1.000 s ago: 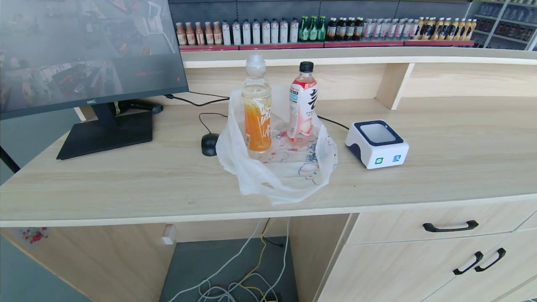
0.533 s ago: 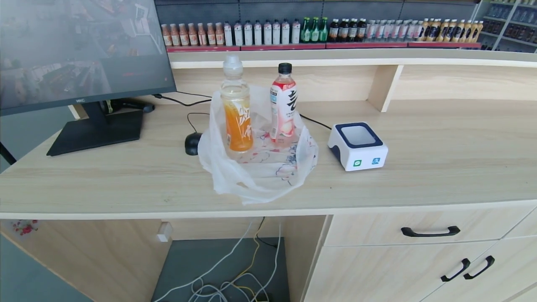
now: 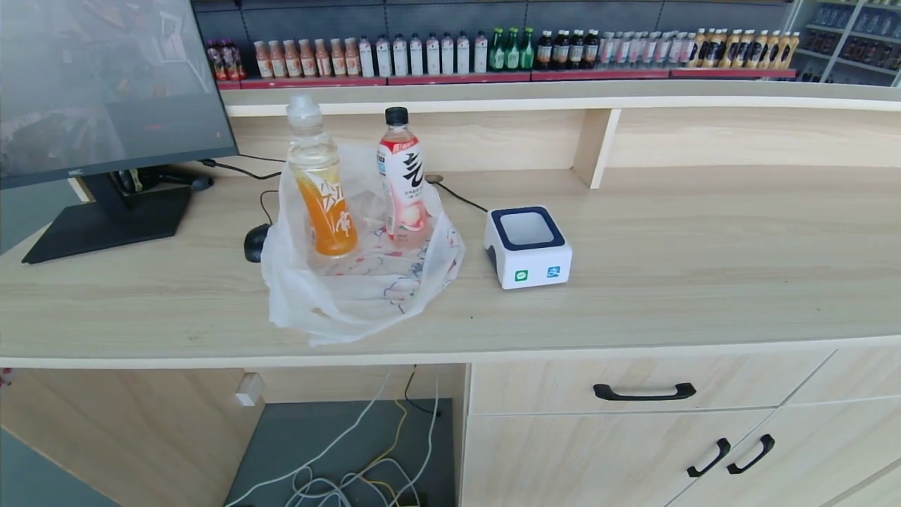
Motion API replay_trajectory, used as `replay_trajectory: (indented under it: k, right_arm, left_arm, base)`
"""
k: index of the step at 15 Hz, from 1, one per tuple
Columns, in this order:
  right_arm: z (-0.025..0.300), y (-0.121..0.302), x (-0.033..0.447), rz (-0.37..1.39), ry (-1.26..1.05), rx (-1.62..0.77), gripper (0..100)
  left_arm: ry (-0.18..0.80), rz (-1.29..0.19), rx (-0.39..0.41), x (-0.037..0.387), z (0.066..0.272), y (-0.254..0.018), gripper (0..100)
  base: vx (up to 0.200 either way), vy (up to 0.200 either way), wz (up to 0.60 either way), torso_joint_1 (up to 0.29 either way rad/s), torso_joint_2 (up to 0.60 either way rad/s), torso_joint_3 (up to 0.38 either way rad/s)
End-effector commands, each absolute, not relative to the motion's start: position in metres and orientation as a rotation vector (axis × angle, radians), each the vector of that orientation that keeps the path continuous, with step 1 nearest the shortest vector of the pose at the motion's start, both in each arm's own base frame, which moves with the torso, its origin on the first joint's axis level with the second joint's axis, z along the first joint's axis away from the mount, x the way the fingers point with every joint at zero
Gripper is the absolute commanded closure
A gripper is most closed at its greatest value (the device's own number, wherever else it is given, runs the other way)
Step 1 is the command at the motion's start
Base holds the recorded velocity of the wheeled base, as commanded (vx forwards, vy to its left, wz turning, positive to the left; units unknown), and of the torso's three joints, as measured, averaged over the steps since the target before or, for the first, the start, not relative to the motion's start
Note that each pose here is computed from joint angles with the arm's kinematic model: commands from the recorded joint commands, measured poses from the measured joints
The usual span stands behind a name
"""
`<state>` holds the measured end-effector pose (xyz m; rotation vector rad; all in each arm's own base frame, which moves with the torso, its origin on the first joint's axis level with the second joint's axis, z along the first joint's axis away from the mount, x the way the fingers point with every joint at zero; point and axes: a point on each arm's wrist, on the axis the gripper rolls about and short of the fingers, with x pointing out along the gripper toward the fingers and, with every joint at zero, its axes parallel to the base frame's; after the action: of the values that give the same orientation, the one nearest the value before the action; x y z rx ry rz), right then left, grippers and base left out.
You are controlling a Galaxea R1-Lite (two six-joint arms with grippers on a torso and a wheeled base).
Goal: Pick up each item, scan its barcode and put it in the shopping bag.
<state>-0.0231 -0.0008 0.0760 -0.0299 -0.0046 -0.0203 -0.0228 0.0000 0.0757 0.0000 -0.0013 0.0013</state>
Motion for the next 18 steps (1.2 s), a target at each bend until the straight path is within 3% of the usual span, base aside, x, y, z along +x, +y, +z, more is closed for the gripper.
replay_trajectory:
  k: [1, 8, 18]
  right_arm:
    - [0.0761, -0.0008, -0.0229, -0.02, -0.003, -0.031, 0]
    - [0.0761, -0.0008, -0.0229, -0.02, -0.003, -0.031, 0]
    - [0.0761, -0.0008, -0.0229, -0.02, -0.003, -0.029, 0]
  left_arm:
    - [-0.002, 0.002, 0.0, -0.0228, 0.0756, 0.0, 0]
    - [-0.002, 0.002, 0.0, -0.0228, 0.0756, 0.0, 0]
    - [-0.003, 0.002, 0.002, -0.0228, 0.0758, 0.0, 0]
  base:
    - [0.0, -0.2, 0.0, 0.002, 0.0, 0.002]
    - [0.0, -0.2, 0.0, 0.002, 0.0, 0.002]
    - [0.0, 0.0, 0.0, 0.0, 0.0, 0.0]
